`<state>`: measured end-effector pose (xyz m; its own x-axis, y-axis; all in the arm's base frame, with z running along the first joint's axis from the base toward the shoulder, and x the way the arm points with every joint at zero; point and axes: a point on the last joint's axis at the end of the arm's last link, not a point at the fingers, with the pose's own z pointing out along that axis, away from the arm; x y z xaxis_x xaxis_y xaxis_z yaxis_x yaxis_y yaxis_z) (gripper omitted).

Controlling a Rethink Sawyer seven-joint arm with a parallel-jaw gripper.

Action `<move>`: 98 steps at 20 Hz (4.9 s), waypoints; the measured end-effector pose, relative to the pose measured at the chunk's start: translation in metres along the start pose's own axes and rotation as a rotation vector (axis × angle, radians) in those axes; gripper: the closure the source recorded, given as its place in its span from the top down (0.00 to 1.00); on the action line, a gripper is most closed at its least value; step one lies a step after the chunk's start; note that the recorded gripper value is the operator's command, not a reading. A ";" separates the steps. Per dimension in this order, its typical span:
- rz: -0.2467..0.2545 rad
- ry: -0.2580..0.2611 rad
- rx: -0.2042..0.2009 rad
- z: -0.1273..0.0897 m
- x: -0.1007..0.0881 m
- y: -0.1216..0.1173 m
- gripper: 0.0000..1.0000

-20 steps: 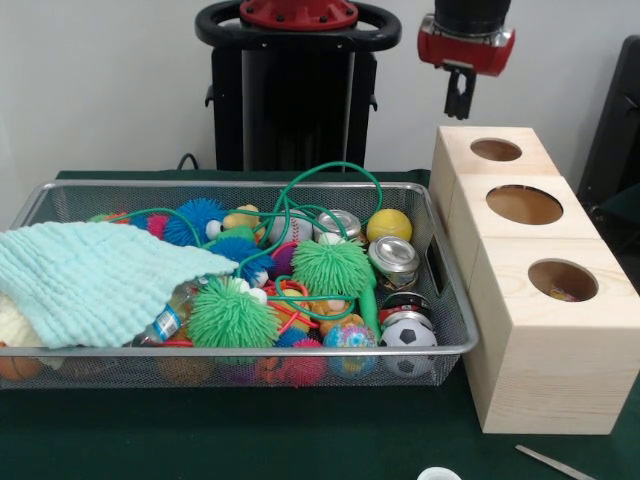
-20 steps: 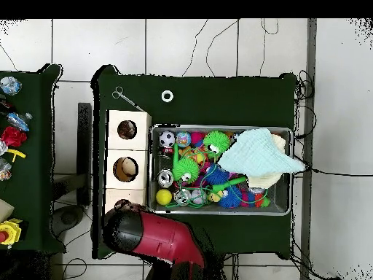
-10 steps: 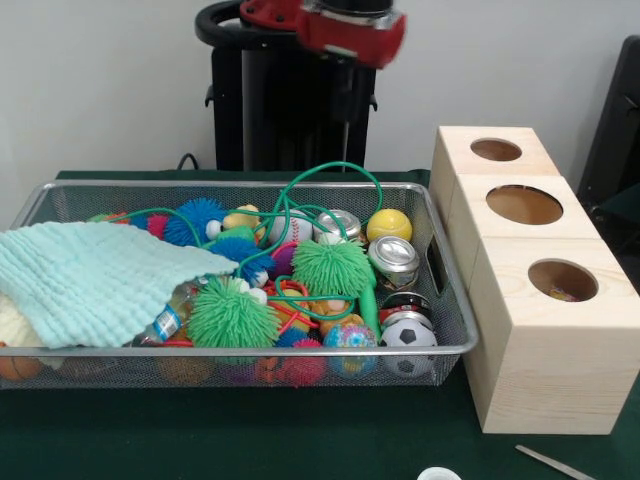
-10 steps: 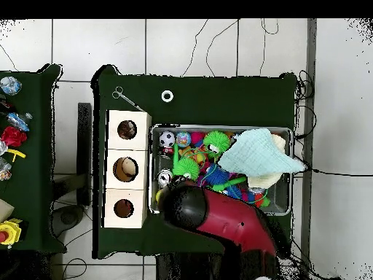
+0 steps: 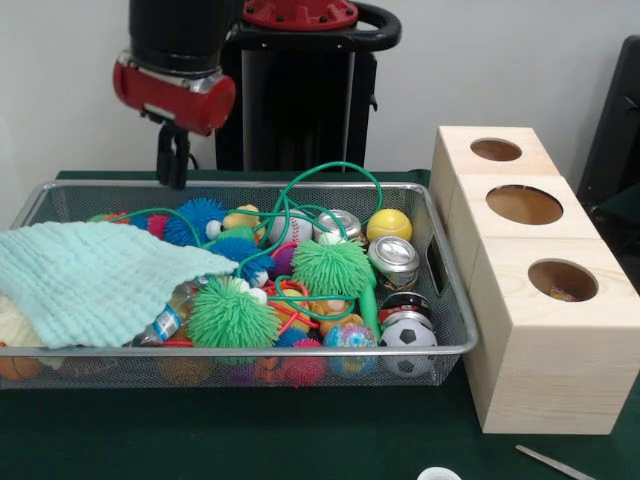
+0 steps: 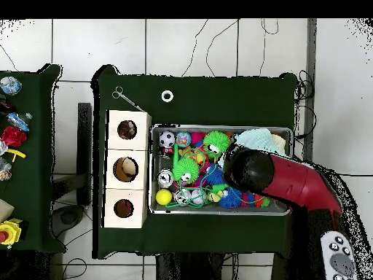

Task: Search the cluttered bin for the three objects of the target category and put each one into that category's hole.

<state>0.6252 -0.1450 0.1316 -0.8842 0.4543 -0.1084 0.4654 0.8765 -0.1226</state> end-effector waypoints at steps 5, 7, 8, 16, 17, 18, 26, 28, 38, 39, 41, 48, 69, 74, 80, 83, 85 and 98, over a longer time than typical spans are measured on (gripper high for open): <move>-0.074 -0.044 0.008 0.009 -0.042 0.023 0.00; -0.090 -0.051 0.009 0.008 -0.047 0.031 0.00; -0.098 -0.055 0.008 0.007 -0.050 0.036 0.00; -0.193 -0.102 -0.020 -0.013 -0.049 0.108 0.00; -0.203 -0.108 -0.028 -0.018 -0.047 0.119 1.00; -0.204 -0.109 -0.030 -0.019 -0.046 0.121 1.00; -0.208 -0.108 -0.052 -0.036 -0.035 0.134 1.00; -0.213 -0.089 -0.060 -0.039 -0.022 0.135 1.00; -0.232 0.048 -0.094 -0.016 0.040 0.132 1.00; -0.231 0.062 -0.099 -0.013 0.044 0.131 1.00; -0.225 0.105 -0.111 0.001 0.057 0.125 1.00; -0.261 0.136 -0.117 0.046 0.080 0.112 1.00; -0.376 0.051 -0.216 0.122 0.123 0.144 1.00; -0.359 0.054 -0.221 0.110 0.125 0.144 1.00; -0.359 0.064 -0.218 0.100 0.133 0.138 1.00; -0.359 0.070 -0.214 0.100 0.136 0.135 1.00; -0.357 0.071 -0.212 0.101 0.136 0.134 1.00; -0.403 0.078 -0.177 0.119 0.145 0.124 0.00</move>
<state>0.5591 0.0108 -0.0164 -0.9971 0.0757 -0.0111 0.0753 0.9967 0.0316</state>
